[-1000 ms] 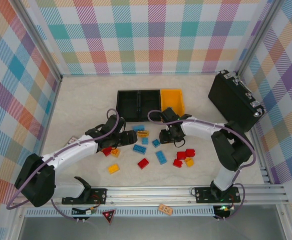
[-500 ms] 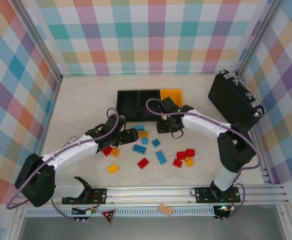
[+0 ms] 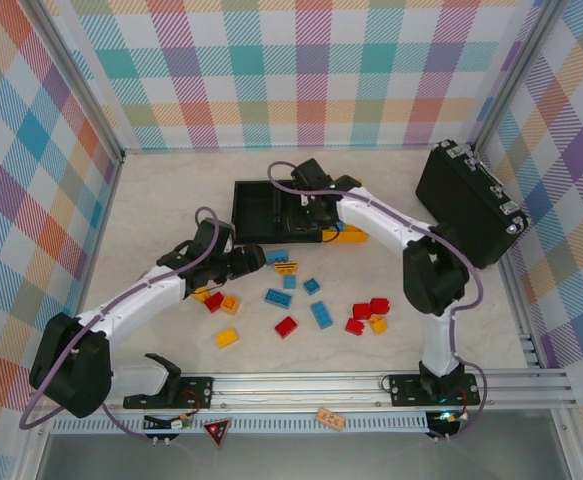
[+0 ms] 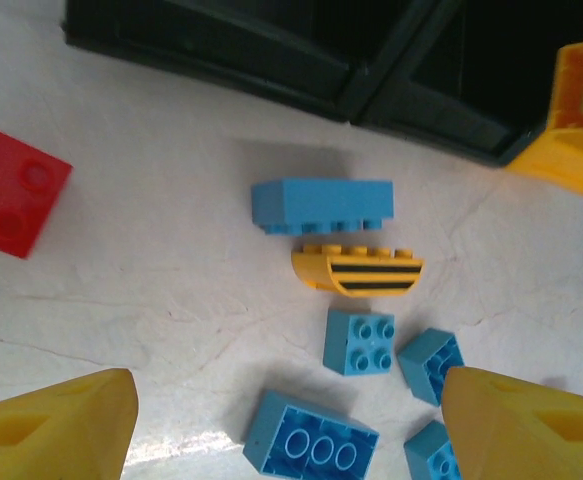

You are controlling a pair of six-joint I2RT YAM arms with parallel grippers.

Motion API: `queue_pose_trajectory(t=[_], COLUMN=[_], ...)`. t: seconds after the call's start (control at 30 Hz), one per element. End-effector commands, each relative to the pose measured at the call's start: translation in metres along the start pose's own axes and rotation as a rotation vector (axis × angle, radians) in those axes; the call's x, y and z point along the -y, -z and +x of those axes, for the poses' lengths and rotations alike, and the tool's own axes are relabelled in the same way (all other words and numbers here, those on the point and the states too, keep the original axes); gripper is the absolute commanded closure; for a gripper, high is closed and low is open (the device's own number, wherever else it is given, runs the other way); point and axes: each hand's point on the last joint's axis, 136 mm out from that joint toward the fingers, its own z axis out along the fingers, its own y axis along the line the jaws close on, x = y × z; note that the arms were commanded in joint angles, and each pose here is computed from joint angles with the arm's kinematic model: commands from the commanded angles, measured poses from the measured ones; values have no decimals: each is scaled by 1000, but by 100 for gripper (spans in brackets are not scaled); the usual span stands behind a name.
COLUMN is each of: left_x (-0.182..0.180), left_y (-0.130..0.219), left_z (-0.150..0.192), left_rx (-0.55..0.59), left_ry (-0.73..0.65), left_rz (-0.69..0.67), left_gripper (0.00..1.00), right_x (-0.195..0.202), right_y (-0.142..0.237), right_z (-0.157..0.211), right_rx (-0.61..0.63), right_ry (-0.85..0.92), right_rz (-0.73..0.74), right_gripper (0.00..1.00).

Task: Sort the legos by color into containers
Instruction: Place the lego in the container.

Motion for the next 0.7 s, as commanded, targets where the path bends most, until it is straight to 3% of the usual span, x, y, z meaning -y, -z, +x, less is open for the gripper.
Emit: queue_pose_trajectory(t=[0.0,0.33,0.67], left_x=[19,9,4], left_y=[14,12,11], left_z=[-18,-17,-18], left_rx=[31,31,51], left_ry=[-5,13,19], left_rz=[83,64,55], left_gripper=[20,20,20], right_x=[1,3,4], right_y=[-5,-38,-48], right_z=[-6,-16,-18], right_rx=[-37,-82,-88], right_ry=[-3,-20,-35], right_rz=[7,43,48], right_gripper=[57,55,49])
